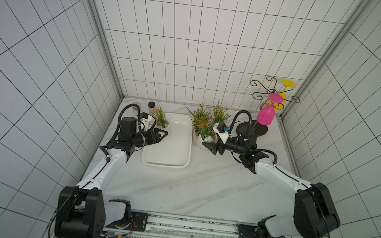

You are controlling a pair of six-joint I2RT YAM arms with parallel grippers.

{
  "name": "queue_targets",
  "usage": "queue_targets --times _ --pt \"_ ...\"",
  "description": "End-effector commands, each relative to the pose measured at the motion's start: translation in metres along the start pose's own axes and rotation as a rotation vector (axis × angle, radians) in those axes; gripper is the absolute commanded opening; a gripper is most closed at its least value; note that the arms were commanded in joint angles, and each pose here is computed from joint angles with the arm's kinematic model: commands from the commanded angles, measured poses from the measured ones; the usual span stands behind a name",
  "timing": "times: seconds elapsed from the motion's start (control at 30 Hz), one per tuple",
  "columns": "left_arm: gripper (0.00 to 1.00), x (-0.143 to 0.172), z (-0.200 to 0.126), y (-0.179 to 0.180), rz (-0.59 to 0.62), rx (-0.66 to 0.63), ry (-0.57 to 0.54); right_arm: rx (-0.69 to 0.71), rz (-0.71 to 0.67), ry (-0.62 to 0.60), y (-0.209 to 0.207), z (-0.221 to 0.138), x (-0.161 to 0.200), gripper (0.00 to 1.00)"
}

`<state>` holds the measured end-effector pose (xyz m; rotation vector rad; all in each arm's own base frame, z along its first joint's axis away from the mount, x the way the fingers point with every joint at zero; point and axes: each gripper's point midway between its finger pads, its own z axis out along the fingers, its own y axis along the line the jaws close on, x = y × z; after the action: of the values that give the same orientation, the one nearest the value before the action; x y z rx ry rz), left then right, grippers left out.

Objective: Put the potted gypsophila into the storage box
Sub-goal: Pick up the baby's breath potted plant from the center of the board, then place the baby's breath potted plant at the storage box.

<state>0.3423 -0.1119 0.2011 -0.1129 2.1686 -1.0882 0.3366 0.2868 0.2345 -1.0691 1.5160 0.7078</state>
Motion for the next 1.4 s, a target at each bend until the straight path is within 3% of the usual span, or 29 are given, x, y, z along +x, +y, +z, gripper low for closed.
queue_targets --times 0.0,0.8,1.37 --pt "0.61 0.002 -0.003 -0.005 -0.001 0.018 0.0 -0.016 -0.017 -0.061 0.008 -0.005 -0.026 0.79" --pt "0.61 -0.009 -0.021 0.009 -0.024 -0.043 -0.056 -0.143 -0.055 -0.123 0.03 0.058 -0.08 0.77" --pt "0.61 -0.012 -0.024 0.023 -0.033 -0.088 -0.083 -0.104 0.0 -0.158 0.01 0.106 -0.103 0.76"
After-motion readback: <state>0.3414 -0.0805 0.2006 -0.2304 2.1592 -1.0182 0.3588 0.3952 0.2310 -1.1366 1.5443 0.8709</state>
